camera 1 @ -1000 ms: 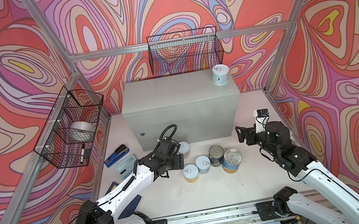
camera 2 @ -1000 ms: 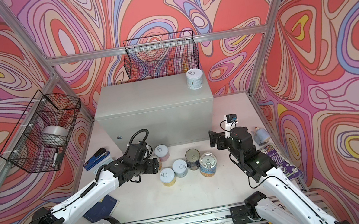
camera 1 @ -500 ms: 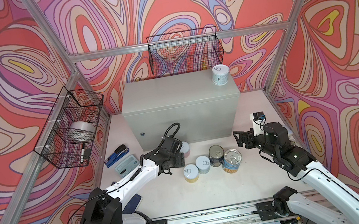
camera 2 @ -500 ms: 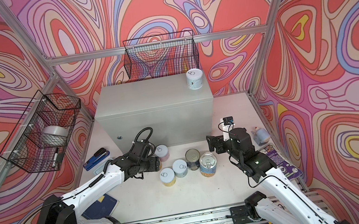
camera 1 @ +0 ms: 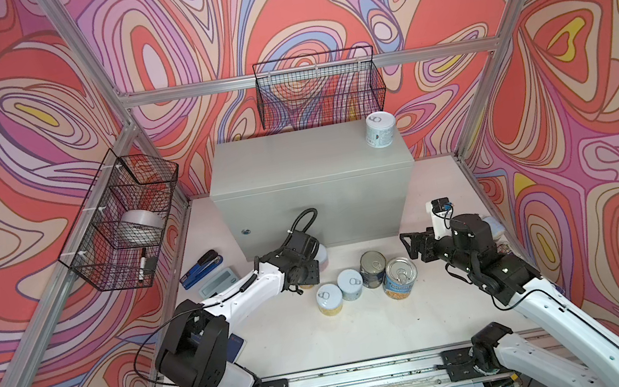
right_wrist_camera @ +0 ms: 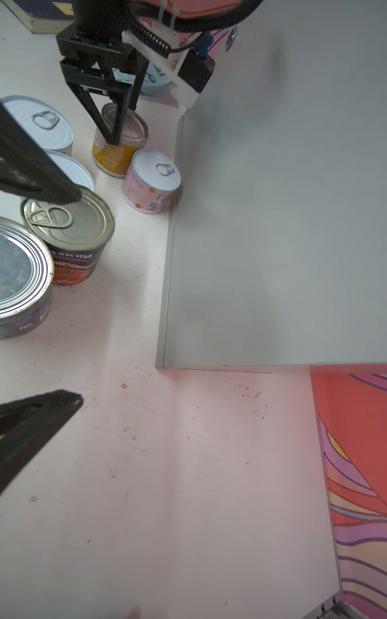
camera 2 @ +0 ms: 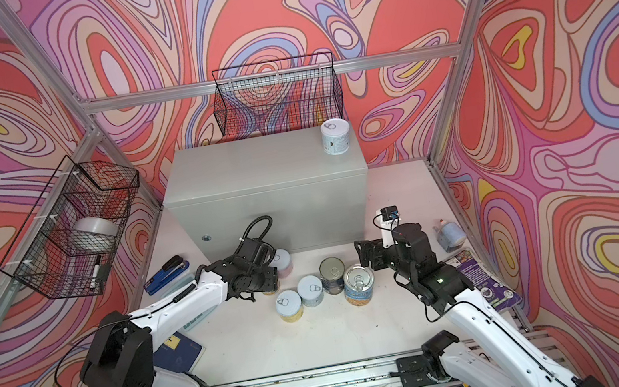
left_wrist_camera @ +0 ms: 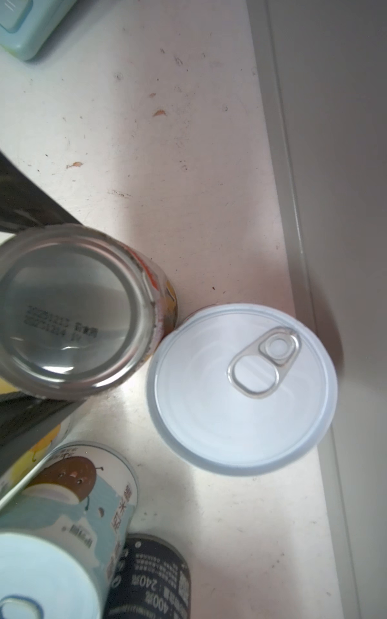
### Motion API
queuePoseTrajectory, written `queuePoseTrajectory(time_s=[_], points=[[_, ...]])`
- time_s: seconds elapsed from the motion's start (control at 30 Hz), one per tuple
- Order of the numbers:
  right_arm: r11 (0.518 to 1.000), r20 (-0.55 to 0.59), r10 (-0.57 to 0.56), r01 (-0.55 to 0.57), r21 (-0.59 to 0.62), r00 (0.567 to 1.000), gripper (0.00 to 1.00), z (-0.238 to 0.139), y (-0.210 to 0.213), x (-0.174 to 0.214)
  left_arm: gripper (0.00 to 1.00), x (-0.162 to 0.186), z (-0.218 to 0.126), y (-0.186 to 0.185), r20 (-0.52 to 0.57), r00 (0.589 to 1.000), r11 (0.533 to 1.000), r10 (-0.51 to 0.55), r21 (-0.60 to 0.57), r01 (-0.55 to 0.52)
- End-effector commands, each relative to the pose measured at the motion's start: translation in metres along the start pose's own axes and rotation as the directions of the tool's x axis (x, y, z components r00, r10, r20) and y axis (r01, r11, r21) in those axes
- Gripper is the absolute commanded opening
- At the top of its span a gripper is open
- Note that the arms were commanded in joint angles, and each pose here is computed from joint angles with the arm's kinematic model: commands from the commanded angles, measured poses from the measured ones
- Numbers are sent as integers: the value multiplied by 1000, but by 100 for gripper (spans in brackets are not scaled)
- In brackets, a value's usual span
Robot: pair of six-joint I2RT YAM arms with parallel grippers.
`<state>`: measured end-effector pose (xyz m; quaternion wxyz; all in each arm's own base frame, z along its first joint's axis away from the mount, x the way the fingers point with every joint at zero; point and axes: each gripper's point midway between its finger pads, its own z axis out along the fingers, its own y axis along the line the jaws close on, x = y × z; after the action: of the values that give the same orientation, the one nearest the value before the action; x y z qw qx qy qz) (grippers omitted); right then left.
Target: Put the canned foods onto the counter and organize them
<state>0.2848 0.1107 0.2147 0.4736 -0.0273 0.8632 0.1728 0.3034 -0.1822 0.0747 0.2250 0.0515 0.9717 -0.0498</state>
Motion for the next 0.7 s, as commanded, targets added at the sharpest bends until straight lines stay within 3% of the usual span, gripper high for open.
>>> queuePoseTrajectory(time_s=[0.0,0.3,0.67], points=[[998,-9,14,-14,-54,1000,90,8,9,2,54,-8,-1,4,10,1000,999,1,-34,-1],[984,-31,-18,12,-175,999,88,18,32,-2,35,-15,-28,7,50,999,1000,8,-24,-6],[977,-15,-3,0,-216,1000,88,28,38,-2,31,-47,-146,8,190,982,998,20,51,-30]])
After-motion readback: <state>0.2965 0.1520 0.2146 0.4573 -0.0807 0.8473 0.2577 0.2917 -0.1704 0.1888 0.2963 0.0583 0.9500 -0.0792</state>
